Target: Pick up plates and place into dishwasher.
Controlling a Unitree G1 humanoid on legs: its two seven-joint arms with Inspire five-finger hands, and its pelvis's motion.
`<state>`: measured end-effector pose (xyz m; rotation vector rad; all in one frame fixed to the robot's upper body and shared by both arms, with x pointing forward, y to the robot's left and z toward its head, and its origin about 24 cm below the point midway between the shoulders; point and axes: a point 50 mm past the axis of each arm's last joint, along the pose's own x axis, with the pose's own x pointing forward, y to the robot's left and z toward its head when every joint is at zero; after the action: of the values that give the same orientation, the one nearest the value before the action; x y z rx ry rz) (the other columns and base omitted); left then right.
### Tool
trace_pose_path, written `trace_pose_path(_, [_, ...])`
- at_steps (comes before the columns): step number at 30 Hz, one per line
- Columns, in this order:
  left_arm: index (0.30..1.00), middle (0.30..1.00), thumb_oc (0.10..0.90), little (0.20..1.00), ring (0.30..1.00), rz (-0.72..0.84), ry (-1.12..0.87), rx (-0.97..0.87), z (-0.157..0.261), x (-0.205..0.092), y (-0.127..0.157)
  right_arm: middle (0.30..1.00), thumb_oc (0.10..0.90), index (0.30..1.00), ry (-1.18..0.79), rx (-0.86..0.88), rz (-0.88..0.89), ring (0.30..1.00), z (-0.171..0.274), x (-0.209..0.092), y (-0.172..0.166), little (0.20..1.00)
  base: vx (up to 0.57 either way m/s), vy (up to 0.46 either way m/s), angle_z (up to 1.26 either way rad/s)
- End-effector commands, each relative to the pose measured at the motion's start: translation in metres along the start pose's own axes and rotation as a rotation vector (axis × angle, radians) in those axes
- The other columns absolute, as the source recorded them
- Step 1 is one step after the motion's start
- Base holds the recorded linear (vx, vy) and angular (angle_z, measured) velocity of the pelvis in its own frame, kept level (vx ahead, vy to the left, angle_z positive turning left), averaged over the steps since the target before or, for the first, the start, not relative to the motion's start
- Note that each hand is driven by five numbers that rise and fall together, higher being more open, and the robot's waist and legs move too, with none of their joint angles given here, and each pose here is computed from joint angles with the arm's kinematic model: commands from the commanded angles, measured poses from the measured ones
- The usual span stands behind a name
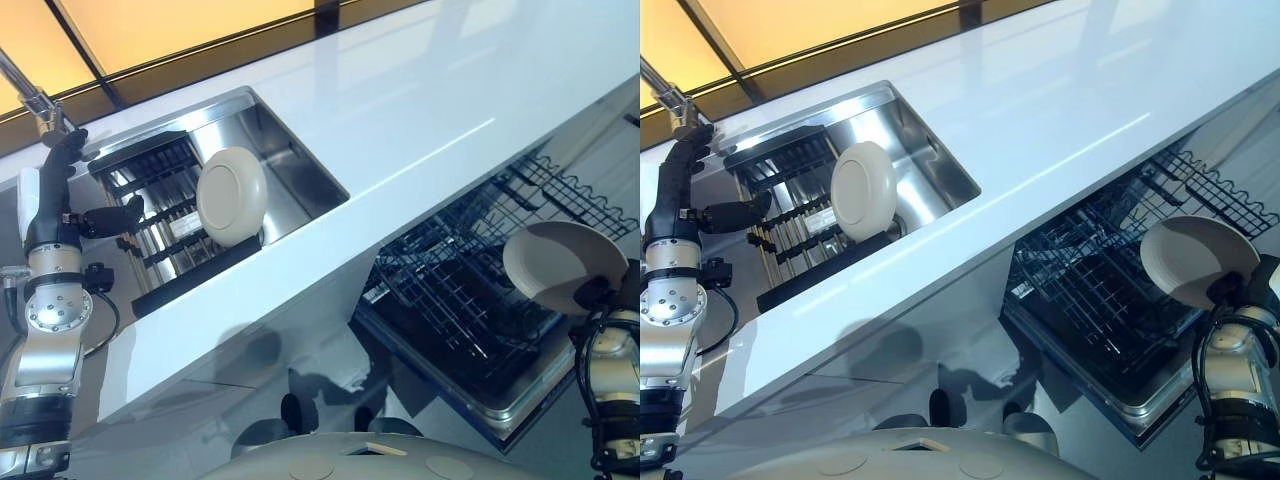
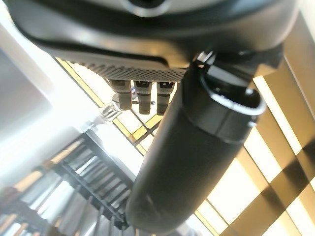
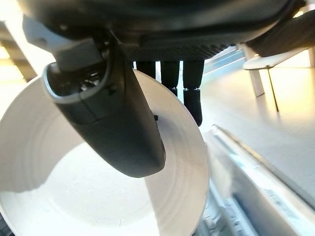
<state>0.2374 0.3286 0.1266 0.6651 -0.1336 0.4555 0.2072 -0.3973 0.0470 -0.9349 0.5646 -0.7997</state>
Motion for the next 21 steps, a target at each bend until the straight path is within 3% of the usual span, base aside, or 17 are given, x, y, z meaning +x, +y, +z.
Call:
trace_pose_path(1, [0.9,0.9,0.8,0.9,0.9,0.068,-0.232,0.056,0.047,0.023,0.022,0.3,0.1,0.3,-0.101,-0.089,-0.201,0.3,0.04,0.028,-0.063,0.2,0.05,-0.003,0.13])
trace_pose_path(13, [0.9,0.9,0.8,0.9,0.9,0.009,-0.266,0.054,0.054,0.024,0.018,0.3,0.1,0.3,0.21,-0.388,0.087,0.3,0.0,0.03,-0.02,0.2,0.02,-0.004,0.15])
trace_pose_path(21, [0.9,0.9,0.8,0.9,0.9,-0.024,-0.288,0.037,0.058,0.025,0.014,0.3,0.1,0.3,0.27,-0.447,0.182,0.3,-0.012,0.027,-0.001,0.2,-0.01,0.001,0.04])
